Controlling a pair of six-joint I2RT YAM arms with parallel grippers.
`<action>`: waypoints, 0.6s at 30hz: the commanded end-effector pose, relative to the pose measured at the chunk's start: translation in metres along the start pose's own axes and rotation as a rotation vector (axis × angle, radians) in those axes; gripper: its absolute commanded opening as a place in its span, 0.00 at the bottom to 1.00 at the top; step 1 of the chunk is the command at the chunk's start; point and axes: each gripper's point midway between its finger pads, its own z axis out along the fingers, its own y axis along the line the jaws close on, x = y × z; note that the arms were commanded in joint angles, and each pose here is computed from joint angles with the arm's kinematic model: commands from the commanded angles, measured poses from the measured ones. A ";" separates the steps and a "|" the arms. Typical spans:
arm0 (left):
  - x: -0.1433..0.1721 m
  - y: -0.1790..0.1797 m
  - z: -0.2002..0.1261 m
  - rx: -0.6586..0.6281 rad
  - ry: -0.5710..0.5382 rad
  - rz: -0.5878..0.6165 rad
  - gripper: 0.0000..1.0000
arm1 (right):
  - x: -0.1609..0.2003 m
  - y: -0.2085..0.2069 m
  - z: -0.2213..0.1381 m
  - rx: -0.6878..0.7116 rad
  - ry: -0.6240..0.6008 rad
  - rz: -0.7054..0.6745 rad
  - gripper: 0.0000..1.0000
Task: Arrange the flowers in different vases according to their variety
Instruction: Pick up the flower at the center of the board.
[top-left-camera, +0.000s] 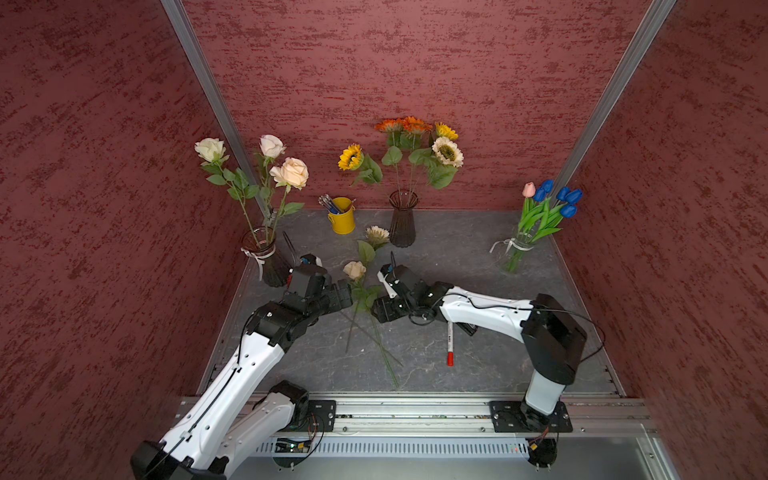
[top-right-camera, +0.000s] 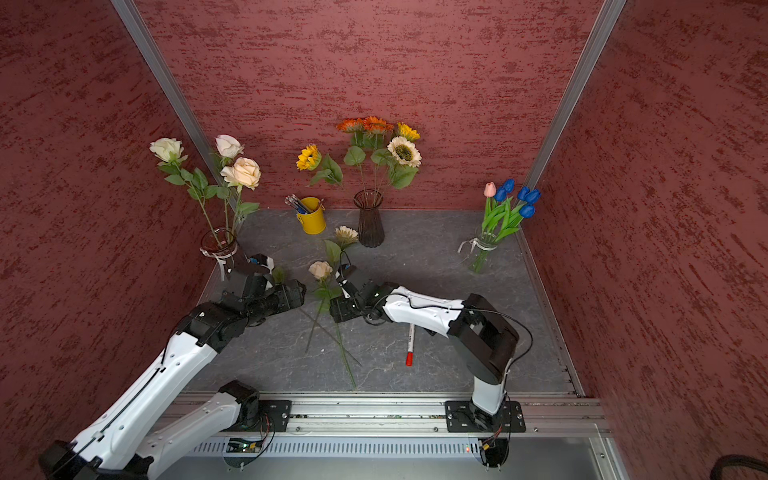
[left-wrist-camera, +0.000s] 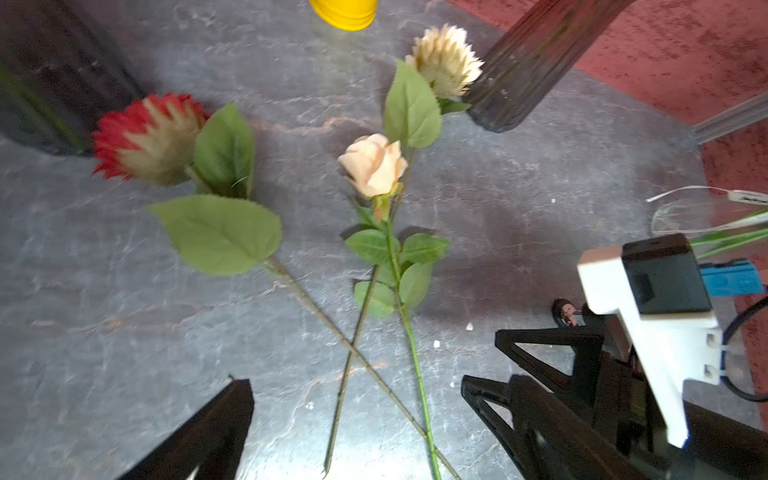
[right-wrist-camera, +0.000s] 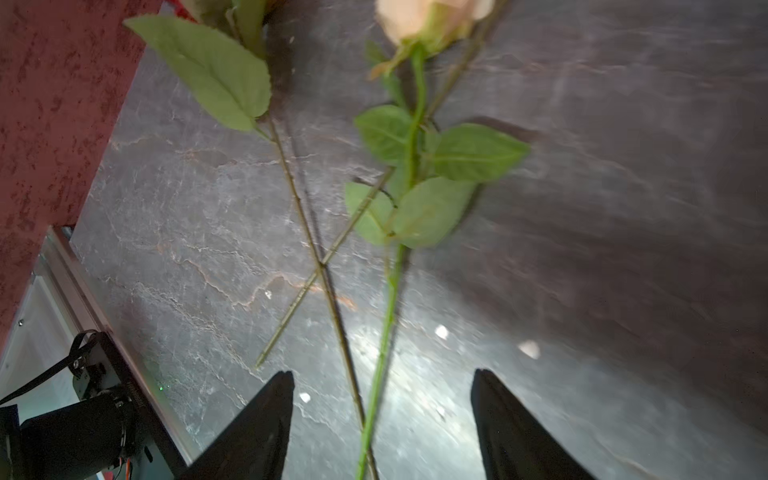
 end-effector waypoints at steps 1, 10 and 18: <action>0.020 0.021 -0.002 -0.046 0.078 -0.088 1.00 | 0.000 0.004 0.011 0.067 0.025 -0.039 0.70; 0.028 0.038 0.005 -0.011 0.122 -0.227 1.00 | 0.011 -0.012 0.036 0.228 0.110 -0.069 0.62; 0.032 0.038 0.013 -0.004 0.154 -0.223 1.00 | 0.023 -0.020 0.051 0.247 0.162 -0.069 0.55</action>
